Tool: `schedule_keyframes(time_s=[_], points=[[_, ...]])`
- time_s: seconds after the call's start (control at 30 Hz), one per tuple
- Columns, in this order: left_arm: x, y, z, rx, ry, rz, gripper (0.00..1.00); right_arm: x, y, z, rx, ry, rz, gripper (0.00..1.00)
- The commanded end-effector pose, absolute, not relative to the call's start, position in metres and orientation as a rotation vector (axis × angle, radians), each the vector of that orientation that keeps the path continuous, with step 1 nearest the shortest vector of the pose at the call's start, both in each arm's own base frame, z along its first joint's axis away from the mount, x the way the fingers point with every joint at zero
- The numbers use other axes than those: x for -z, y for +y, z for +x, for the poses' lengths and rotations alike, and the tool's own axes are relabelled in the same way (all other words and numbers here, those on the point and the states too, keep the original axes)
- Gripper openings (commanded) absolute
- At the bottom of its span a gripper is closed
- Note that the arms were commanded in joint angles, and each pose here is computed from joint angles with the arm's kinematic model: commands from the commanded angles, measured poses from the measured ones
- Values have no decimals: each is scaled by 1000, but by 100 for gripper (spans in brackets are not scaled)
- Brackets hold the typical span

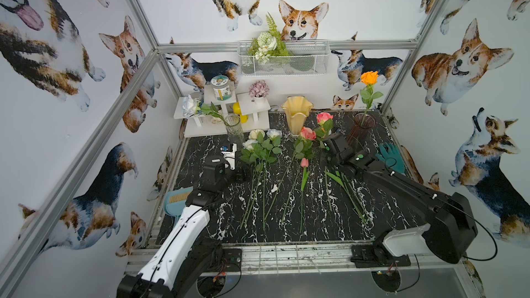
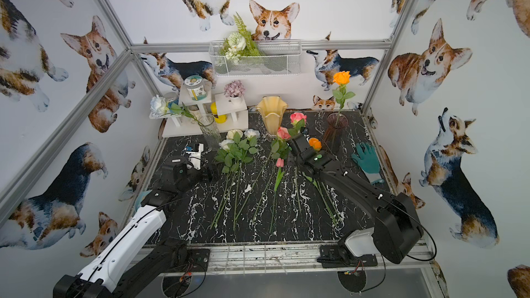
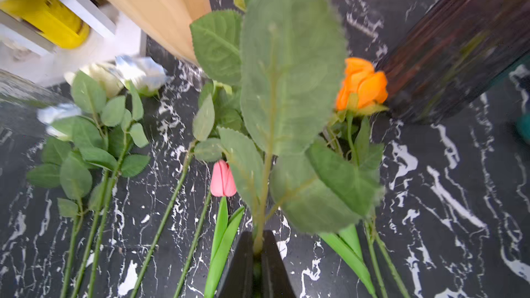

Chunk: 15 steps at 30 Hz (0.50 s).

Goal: Arrange the flowers in different vases according to their variety
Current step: Pick up the flower at the center of the board, then insert the flower into the vase.

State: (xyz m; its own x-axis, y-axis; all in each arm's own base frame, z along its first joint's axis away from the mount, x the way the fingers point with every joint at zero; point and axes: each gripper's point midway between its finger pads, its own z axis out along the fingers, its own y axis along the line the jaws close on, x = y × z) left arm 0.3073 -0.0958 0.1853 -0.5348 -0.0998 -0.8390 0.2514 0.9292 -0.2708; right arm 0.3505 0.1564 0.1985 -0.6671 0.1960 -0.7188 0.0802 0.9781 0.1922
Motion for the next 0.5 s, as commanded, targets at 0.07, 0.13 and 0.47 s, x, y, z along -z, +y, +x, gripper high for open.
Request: schedule_keyframes(time_s=[0.07,0.13,0.47], points=[[-183,-98,307,462,2102,112,100,-262,148,364,-170,2106,189,0],[-181,-99,306,464,2110,113,100,-283,148,369,-178,2043,189,0],[-177,-103,305,471,2132,126,100,-404,145,396,-180,1627,193,0]])
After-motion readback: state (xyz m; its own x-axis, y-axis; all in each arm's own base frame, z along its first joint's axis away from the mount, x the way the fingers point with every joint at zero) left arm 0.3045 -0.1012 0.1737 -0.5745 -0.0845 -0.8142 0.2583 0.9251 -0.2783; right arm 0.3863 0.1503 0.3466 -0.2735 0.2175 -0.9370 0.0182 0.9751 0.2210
